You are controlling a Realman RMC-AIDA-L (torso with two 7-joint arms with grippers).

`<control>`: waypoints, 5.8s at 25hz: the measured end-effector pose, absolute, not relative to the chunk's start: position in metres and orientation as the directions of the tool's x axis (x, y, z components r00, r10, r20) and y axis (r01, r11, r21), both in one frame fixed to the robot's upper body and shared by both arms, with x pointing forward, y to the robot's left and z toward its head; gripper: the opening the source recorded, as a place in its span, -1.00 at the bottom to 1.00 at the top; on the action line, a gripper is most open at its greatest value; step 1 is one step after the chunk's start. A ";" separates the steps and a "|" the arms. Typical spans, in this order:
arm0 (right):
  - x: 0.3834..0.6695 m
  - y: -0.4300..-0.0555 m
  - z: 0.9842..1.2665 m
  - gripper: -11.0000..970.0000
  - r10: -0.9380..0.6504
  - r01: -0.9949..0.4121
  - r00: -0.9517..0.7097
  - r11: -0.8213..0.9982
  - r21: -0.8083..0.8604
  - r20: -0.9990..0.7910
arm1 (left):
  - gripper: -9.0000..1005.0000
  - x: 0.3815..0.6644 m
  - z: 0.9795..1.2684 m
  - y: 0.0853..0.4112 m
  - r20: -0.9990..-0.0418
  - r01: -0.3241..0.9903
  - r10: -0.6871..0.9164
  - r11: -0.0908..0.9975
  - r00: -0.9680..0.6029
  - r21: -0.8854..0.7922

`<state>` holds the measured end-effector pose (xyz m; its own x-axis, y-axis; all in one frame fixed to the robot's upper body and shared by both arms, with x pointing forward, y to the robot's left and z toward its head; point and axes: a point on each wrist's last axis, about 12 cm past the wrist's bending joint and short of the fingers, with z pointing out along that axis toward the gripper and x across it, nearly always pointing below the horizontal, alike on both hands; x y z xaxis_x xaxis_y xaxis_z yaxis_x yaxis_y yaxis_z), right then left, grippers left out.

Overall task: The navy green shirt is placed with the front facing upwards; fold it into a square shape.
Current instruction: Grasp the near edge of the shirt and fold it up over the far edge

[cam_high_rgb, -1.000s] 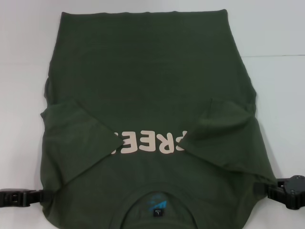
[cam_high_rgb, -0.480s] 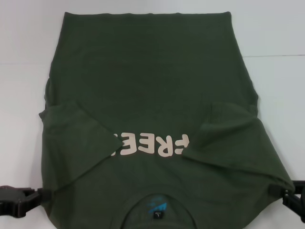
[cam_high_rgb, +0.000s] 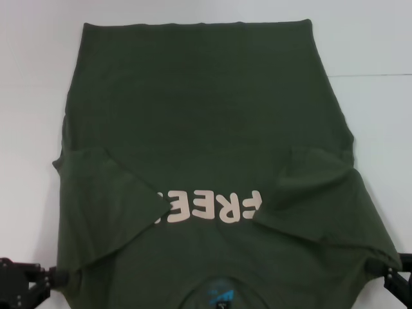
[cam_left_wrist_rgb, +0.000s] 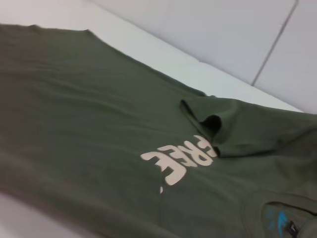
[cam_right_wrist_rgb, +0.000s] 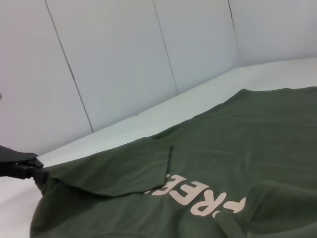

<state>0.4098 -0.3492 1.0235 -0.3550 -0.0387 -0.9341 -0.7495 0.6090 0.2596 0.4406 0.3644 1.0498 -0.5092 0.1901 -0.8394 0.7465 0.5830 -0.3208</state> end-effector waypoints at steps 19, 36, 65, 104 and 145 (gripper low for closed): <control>0.328 -0.364 1.015 -0.90 -0.031 -0.705 -0.219 0.696 0.136 -0.975 | -0.93 0.406 1.048 0.360 -0.906 0.863 0.244 0.462 -0.346 -0.205; 0.338 -0.365 1.020 -0.90 -0.006 -0.663 -0.148 0.742 0.095 -0.989 | -0.93 0.410 1.048 0.367 -0.940 0.800 0.171 0.583 -0.295 -0.145; 0.436 -0.362 1.031 -0.90 0.102 -0.548 -0.135 0.821 0.160 -0.986 | -0.94 0.477 1.038 0.359 -0.964 0.605 0.055 0.787 -0.260 -0.118; 0.620 -0.311 1.057 -0.90 -0.023 -0.304 -0.321 0.949 0.081 -0.947 | -0.94 0.636 1.060 0.280 -0.926 0.355 0.225 0.929 -0.304 0.109; 0.650 -0.283 1.063 -0.15 -0.129 -0.280 -0.370 0.960 -0.022 -0.920 | -0.22 0.644 1.060 0.263 -0.944 0.222 0.193 0.966 -0.269 0.134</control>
